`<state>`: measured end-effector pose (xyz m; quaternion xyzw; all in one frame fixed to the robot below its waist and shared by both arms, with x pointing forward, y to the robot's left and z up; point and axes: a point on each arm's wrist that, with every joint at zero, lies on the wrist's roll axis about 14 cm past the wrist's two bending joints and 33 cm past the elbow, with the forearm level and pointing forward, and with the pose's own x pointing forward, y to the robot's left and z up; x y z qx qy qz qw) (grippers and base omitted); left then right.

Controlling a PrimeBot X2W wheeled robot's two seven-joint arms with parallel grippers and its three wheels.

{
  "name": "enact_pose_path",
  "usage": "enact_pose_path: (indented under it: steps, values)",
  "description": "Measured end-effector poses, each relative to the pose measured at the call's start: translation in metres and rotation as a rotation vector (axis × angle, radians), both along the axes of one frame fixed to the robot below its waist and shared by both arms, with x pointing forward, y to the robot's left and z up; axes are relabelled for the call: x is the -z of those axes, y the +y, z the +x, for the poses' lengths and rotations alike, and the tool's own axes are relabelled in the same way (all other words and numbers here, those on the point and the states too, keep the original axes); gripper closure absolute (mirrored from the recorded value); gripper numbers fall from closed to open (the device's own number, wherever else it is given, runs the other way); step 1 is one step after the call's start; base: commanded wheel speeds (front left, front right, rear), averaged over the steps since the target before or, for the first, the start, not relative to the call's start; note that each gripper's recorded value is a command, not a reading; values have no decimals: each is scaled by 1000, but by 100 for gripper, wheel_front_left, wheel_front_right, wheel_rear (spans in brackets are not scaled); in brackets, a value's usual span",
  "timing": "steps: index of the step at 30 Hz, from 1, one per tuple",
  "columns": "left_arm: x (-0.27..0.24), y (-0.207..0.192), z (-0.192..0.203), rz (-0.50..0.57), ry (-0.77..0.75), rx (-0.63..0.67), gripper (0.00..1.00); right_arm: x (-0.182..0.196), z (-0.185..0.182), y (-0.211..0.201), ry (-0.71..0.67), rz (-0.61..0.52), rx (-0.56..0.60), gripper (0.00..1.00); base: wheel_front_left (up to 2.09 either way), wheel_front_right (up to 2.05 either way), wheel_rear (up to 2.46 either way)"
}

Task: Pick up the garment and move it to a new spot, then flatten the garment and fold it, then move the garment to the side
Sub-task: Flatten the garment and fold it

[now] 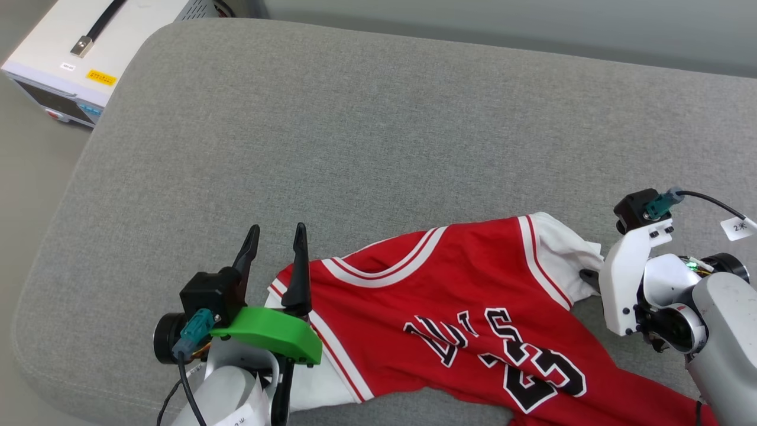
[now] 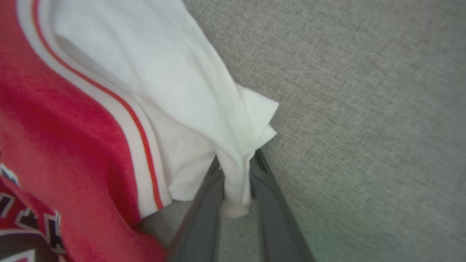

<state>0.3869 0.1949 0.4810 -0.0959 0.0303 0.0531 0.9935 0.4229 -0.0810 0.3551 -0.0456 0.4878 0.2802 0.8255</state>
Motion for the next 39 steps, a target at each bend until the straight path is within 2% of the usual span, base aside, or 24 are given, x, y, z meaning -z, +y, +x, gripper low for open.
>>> enact_pose_path:
  steps: [8, 13, 19, 20, 23, 26, 27, 28, 32, 39]
  values:
    - [-7, -8, 1, 2, -24, 36, 0, -35, 20, -19, -136, 73, 116, 100, 0, 0, 0]
    - [-12, -18, 2, 1, -37, 73, 0, -57, 24, -81, -220, 41, 272, 100, 0, 0, 0]
    - [-14, -32, 5, -2, -39, 124, 0, -55, -10, -160, -215, -19, 498, 100, 0, 0, 0]
    - [-15, -40, 8, -5, -41, 147, 0, -43, -38, -186, -170, -30, 602, 100, 0, 0, 0]
    - [-14, -45, 11, -7, -38, 163, 0, -24, -66, -191, -109, -14, 678, 100, 0, 0, 0]
    - [-11, -49, 13, -13, -25, 176, 0, -19, -72, -188, -131, 21, 728, 100, 0, 0, 0]
    - [-11, -49, 13, -13, -22, 178, 0, -20, -71, -187, -150, 30, 738, 26, 0, 0, 0]
    - [-10, -50, 14, -13, -21, 180, 0, -21, -70, -187, -175, 35, 747, 0, 0, 0, 0]
    - [-9, -50, 13, -14, -10, 182, 0, -31, -63, -179, -279, 86, 775, 0, 0, 0, 0]
    - [-6, -44, 5, -7, 8, 173, 0, -73, -51, -176, -568, 145, 808, 0, 0, 0, 0]
